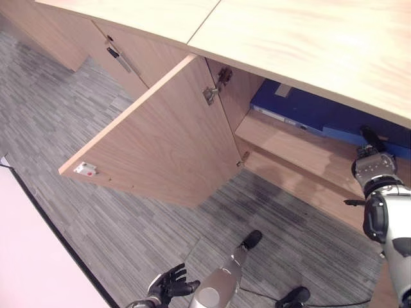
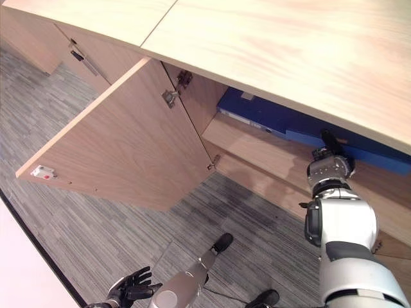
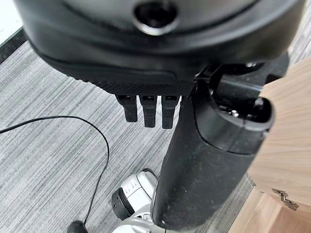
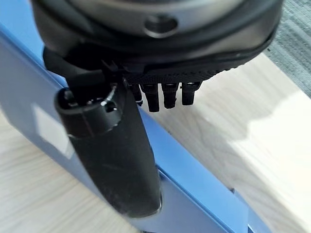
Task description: Put the empty folder in the office cabinet
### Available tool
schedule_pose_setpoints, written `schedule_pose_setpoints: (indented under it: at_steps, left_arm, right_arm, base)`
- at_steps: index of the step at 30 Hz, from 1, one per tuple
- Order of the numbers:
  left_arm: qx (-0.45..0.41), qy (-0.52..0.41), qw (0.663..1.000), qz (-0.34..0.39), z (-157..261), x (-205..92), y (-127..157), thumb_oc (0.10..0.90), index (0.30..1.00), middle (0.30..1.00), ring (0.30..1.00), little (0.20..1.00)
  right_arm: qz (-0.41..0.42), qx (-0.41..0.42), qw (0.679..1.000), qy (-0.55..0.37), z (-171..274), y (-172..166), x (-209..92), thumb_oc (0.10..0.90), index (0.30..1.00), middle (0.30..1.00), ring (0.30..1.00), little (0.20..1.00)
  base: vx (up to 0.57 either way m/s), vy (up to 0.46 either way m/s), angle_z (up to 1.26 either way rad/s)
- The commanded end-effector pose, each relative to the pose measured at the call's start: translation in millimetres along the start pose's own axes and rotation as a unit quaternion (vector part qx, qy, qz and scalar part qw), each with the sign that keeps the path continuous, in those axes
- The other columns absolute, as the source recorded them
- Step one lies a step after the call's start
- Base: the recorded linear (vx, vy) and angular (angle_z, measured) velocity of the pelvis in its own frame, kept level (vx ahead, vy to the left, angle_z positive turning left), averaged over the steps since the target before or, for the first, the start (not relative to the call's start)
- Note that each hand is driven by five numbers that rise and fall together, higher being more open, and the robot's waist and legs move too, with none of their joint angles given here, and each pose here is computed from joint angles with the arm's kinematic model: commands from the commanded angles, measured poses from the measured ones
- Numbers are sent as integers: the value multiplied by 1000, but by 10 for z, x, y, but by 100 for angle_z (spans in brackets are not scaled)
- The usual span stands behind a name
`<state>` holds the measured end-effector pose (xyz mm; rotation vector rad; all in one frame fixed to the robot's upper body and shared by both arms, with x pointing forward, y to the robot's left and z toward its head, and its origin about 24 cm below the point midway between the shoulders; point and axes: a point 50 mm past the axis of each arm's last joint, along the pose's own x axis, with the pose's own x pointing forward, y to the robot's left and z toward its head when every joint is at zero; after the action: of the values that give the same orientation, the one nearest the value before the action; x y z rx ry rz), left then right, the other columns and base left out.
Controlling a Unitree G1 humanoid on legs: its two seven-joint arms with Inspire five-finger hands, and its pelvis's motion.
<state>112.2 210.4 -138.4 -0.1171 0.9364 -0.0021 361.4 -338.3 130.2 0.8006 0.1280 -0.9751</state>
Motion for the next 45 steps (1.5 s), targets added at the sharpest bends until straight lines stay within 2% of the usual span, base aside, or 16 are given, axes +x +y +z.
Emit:
schedule_pose_setpoints:
  at_steps: [1, 9, 11, 12, 13, 20, 35, 45]
  left_arm:
    - [12, 24, 999, 23, -119, -36, 116, 800, 900, 900, 900, 900]
    - [1, 36, 999, 21, -207, -67, 115, 800, 900, 900, 900, 900]
    - [-2, 40, 999, 23, -233, -82, 134, 800, 900, 900, 900, 900]
    - [-2, 40, 999, 22, -233, -81, 131, 800, 900, 900, 900, 900]
    - [-7, 43, 999, 22, -260, -93, 133, 800, 900, 900, 900, 900]
    - [-17, 49, 998, 21, -306, -120, 150, 800, 900, 900, 900, 900]
    - [-29, 63, 997, 21, -386, -145, 144, 800, 900, 900, 900, 900]
    - [-36, 58, 997, 19, -370, -120, 89, 800, 900, 900, 900, 900]
  right_arm:
    - [47, 12, 993, -109, 567, 14, 11, 800, 900, 900, 900, 900]
    - [30, 43, 987, -150, 907, -193, 47, 800, 900, 900, 900, 900]
    - [15, 56, 983, -173, 1112, -310, 47, 800, 900, 900, 900, 900]
    - [15, 56, 983, -173, 1118, -314, 48, 764, 846, 846, 846, 846]
    - [5, 60, 980, -187, 1230, -387, 43, 400, 300, 300, 300, 300]
    - [-8, 60, 973, -223, 1518, -497, -5, 400, 300, 300, 300, 300]
    - [-40, 75, 970, -228, 1601, -703, 13, 400, 300, 300, 300, 300]
    - [-10, 57, 978, -201, 1317, -451, 36, 400, 300, 300, 300, 300]
  base:
    - [0, 0, 0]
    - [1, 3, 0]
    - [7, 7, -5]
    - [9, -1, -5]
    - [7, 13, -7]
    - [7, 15, -7]
    - [7, 1, -7]
    - [12, 10, -4]
